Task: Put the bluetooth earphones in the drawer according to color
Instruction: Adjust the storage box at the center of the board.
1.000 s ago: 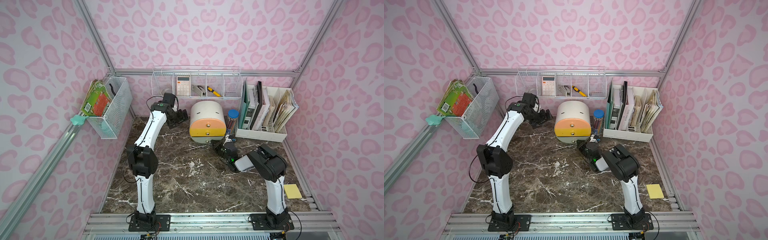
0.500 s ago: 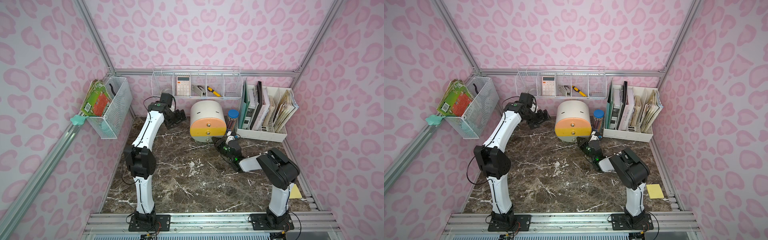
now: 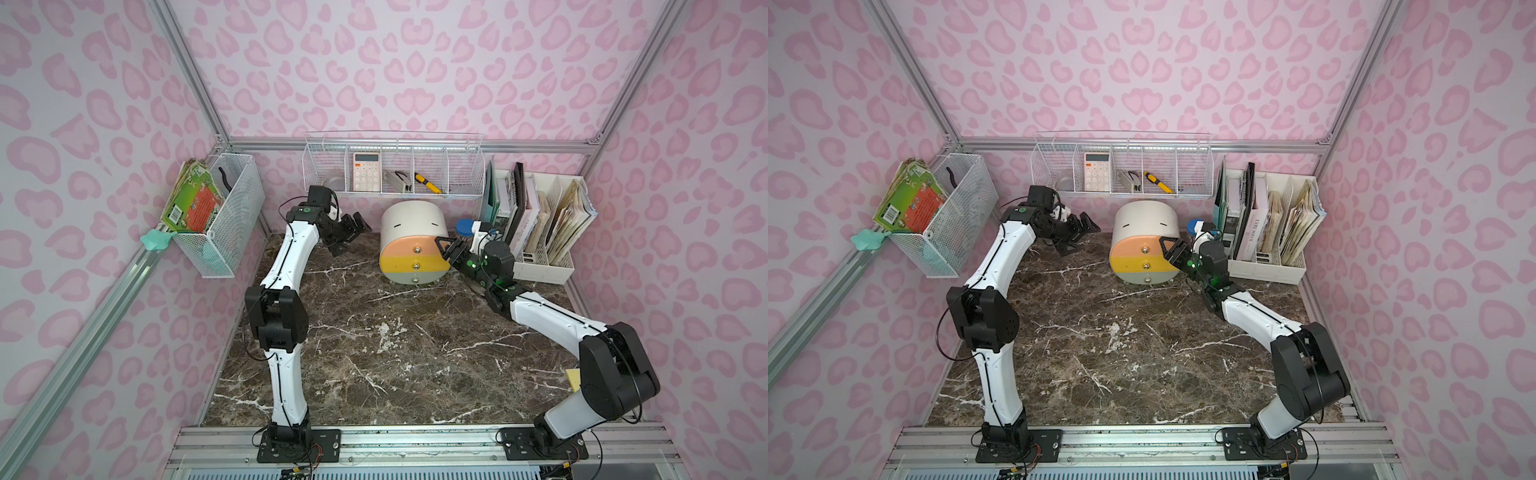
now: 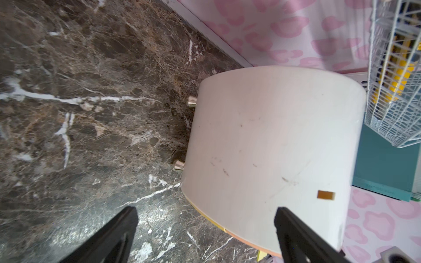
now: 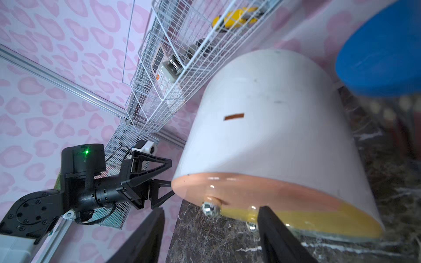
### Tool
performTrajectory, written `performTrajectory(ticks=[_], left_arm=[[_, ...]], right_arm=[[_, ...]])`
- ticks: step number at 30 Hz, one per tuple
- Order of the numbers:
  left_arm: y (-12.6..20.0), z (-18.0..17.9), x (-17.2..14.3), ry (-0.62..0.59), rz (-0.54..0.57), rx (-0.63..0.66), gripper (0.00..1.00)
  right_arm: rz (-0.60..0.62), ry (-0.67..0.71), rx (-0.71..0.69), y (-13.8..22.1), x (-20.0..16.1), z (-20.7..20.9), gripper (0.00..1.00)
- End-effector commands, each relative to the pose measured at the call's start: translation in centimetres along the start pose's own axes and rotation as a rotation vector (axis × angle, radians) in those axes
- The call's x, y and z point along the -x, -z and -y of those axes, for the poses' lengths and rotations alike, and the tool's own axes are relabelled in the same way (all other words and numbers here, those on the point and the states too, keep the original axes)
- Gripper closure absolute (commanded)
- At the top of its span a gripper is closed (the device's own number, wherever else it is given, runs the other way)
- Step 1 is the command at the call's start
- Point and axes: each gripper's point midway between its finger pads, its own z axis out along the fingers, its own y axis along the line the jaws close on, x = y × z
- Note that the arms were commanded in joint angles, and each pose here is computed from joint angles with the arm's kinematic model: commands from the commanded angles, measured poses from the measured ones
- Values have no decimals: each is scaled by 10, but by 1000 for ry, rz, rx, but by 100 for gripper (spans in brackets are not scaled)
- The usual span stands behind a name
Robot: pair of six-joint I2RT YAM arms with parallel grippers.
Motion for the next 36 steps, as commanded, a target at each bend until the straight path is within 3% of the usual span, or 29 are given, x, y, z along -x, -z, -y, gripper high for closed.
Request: performTrajectory(ticks=[1,5,9,21,28,36], left_arm=[[-6,13,8,-1,1,-86,1],[-18,18,18,1,10,-145,1],[-34,20,26,1,13,-193,1],[-74,10,24,12,-22,-261,1],[-69,20,5,23,-31,-332,1],[-46,25,-26,41,-25,-366,2]], right_arm=[[-120,53,-44,-6,-4,15,22],[-122,78,-71,-19,21,25,10],[-150,89,-84,-43,35,37,5],[-300,78,-95,-106,16,72,3],[-364,108,-59,-105,-9,50,3],[-368,107,-31,-79,-43,20,3]])
